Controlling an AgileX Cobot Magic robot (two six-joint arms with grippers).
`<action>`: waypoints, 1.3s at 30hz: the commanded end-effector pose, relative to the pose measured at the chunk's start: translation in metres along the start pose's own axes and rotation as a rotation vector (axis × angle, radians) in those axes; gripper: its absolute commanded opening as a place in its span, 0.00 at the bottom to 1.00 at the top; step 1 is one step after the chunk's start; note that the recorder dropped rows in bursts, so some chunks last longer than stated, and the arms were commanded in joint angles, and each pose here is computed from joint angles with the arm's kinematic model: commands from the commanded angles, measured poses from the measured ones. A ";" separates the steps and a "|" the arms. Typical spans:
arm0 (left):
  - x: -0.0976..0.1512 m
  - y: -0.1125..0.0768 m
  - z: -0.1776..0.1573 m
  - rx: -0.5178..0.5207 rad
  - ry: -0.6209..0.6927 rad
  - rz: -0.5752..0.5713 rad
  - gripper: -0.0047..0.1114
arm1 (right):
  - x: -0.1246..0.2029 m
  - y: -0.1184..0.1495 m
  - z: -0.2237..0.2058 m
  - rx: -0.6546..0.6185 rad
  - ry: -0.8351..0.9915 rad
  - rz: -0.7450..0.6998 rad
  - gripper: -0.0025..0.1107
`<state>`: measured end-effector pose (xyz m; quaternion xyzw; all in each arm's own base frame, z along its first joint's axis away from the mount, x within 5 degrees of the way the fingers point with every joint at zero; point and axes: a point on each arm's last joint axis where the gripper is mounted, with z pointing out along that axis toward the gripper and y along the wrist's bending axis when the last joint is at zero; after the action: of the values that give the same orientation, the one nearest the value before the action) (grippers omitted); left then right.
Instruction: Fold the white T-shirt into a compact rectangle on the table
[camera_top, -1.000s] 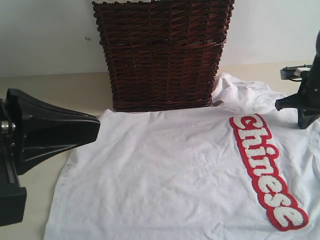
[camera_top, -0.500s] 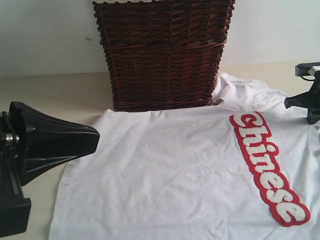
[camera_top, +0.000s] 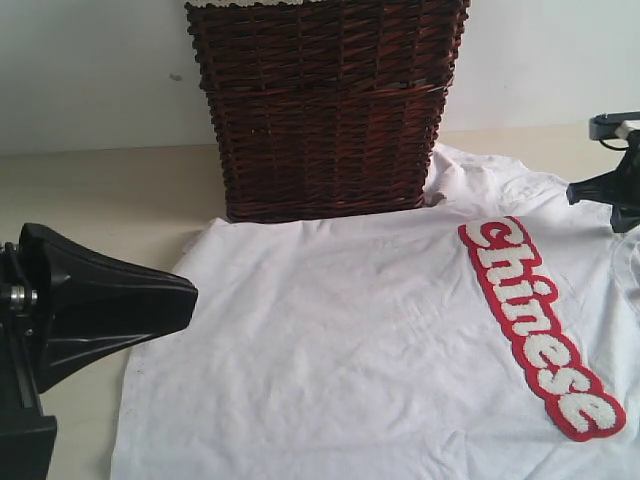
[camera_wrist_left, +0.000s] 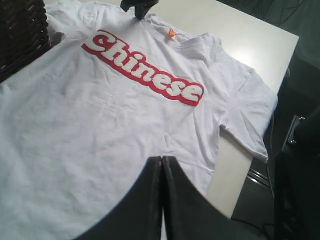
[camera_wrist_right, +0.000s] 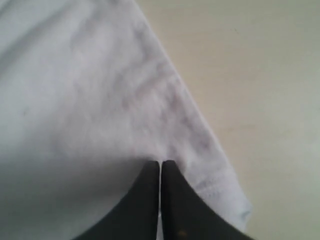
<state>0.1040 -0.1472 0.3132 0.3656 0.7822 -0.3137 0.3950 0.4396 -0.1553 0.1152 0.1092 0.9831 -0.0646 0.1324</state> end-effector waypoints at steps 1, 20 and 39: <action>0.002 0.001 0.000 -0.004 0.009 0.002 0.04 | -0.005 -0.004 -0.047 0.013 -0.022 0.001 0.08; 0.002 0.002 -0.001 -0.017 0.013 0.030 0.04 | 0.123 -0.010 -0.093 0.059 0.237 0.054 0.02; 0.004 0.001 -0.001 -0.008 0.037 0.030 0.04 | 0.160 -0.017 -0.044 0.236 0.377 0.151 0.02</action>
<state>0.1029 -0.1459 0.3103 0.3827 0.7841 -0.2995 0.3862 0.2696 -0.1307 0.1113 0.2063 0.9651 -0.1429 -0.0742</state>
